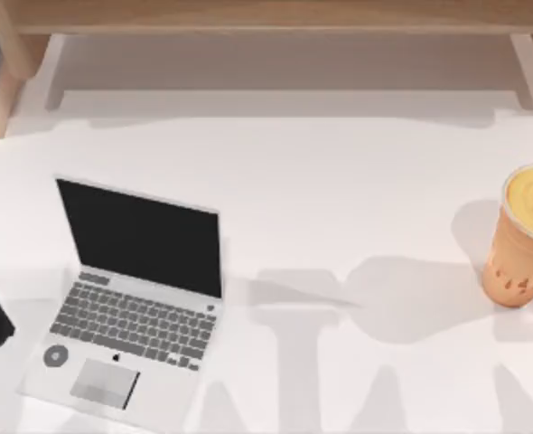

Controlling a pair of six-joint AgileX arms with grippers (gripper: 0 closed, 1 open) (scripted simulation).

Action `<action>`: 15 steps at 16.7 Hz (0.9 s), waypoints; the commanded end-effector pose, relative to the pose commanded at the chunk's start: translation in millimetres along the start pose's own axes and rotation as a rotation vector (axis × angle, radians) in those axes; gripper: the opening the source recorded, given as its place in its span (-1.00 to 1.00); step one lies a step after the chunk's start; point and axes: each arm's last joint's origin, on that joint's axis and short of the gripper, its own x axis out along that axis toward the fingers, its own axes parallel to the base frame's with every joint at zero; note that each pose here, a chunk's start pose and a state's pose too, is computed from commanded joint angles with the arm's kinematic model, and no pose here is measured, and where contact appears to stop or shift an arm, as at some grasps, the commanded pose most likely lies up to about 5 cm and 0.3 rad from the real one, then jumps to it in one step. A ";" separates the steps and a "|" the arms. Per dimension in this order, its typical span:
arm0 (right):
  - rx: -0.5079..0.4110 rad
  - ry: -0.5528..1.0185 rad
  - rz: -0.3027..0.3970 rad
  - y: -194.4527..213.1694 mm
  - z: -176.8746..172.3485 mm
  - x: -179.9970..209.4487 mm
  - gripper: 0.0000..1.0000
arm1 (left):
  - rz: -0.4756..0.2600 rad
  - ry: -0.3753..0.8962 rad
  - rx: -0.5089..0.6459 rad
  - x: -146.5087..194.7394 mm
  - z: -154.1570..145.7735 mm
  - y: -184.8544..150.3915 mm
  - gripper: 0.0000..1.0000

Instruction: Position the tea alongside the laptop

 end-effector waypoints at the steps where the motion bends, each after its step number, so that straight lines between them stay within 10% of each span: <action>1: 0.006 0.026 -0.001 4.8 -1.9 2.5 1.00 | 0.000 0.000 0.000 0.0 0.0 0.0 1.00; 15: -0.052 0.200 -0.026 61.2 -30.5 8.9 1.00 | 0.000 0.000 0.000 0.0 0.0 0.0 1.00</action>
